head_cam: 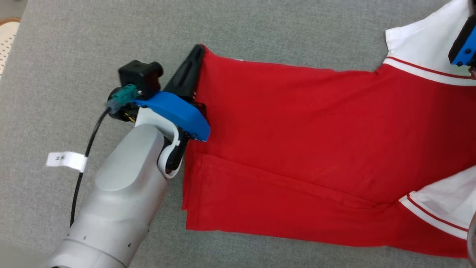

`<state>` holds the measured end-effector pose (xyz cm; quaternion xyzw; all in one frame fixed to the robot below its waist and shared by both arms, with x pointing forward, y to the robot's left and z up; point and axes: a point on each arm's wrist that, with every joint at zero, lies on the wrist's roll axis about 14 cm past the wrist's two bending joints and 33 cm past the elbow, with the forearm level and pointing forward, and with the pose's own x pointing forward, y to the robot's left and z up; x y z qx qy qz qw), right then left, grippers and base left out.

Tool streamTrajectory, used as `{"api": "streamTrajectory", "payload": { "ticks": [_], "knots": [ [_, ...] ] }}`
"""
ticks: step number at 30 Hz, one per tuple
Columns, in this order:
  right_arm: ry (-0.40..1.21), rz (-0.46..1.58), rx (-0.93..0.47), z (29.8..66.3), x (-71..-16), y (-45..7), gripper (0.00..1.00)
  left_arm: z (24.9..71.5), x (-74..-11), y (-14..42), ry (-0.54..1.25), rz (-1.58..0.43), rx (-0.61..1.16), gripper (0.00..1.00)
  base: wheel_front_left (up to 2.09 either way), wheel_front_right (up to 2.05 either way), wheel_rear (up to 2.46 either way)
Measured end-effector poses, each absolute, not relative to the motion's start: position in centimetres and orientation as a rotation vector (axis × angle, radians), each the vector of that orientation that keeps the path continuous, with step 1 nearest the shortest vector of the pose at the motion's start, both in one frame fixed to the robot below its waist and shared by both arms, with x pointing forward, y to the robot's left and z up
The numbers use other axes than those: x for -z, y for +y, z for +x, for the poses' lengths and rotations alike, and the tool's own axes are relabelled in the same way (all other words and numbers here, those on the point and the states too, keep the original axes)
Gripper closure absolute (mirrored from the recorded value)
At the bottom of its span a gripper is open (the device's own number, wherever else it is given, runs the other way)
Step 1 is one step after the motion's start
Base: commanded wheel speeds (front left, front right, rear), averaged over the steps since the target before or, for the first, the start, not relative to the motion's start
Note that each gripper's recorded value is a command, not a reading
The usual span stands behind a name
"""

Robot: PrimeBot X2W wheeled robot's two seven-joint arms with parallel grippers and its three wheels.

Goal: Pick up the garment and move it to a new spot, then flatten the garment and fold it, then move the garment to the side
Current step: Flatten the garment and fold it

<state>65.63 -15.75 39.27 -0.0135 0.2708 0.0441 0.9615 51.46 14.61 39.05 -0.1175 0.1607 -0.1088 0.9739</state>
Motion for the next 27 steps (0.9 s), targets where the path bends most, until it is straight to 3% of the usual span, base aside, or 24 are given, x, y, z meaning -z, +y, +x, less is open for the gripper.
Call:
{"api": "streamTrajectory", "payload": {
  "ticks": [6, 13, 21, 27],
  "knots": [
    [0.358, 0.074, -0.062, 65.2, -42.9, -16.0, 1.00, 50.7, -40.2, 15.7, 0.278, -0.258, 0.168, 1.00, 0.00, 0.00, 0.00],
    [0.203, 0.153, -0.055, 61.8, -46.7, -17.1, 1.00, 48.9, -41.3, 16.3, 0.245, -0.283, 0.124, 1.00, 0.00, 0.00, 0.00],
    [0.121, 0.228, -0.041, 54.9, -49.2, -20.0, 1.00, 45.7, -41.8, 16.4, 0.234, -0.308, 0.085, 1.00, 0.00, 0.00, 0.00],
    [0.160, 0.309, 0.018, 47.2, -47.5, -22.7, 1.00, 42.1, -40.1, 14.9, 0.296, -0.317, 0.091, 1.00, 0.00, 0.00, 0.00]
  ]
}}
